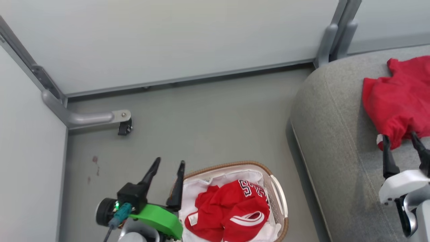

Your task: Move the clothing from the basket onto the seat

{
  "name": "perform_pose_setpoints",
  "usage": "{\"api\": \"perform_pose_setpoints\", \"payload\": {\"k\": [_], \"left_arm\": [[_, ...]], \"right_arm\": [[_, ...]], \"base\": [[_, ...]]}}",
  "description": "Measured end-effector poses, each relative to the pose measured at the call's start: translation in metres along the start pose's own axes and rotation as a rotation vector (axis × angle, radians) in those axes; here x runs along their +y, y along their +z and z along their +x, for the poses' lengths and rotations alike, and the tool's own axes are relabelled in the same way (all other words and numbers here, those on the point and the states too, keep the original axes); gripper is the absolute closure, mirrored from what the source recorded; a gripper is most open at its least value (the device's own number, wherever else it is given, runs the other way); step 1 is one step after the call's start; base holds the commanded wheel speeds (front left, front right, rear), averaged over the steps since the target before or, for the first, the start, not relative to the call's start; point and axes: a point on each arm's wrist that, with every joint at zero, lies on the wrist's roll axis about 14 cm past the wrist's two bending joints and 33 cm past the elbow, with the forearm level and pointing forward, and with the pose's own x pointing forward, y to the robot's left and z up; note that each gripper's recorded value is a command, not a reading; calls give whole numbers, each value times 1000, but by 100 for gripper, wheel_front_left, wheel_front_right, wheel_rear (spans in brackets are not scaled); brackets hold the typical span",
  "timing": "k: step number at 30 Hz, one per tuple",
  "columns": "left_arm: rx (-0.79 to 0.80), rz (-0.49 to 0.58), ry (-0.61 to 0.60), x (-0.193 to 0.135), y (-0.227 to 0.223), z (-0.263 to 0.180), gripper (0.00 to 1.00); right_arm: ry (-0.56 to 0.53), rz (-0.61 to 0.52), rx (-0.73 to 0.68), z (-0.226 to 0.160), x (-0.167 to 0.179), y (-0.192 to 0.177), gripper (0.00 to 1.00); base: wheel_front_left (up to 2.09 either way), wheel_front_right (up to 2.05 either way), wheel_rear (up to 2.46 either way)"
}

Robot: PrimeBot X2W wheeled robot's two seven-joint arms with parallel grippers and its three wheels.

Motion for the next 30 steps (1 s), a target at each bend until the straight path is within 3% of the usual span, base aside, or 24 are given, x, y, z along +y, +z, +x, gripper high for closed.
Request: {"api": "perform_pose_setpoints", "payload": {"k": [18,30], "left_arm": [[-74,51,272,74,25,-48,0],[-83,44,343,89,25,-67,0]], "right_arm": [[220,142,-107,-10,98,36,0],[277,178,-111,-11,125,40,0]], "base": [[0,0,0],[0,0,0]]}}
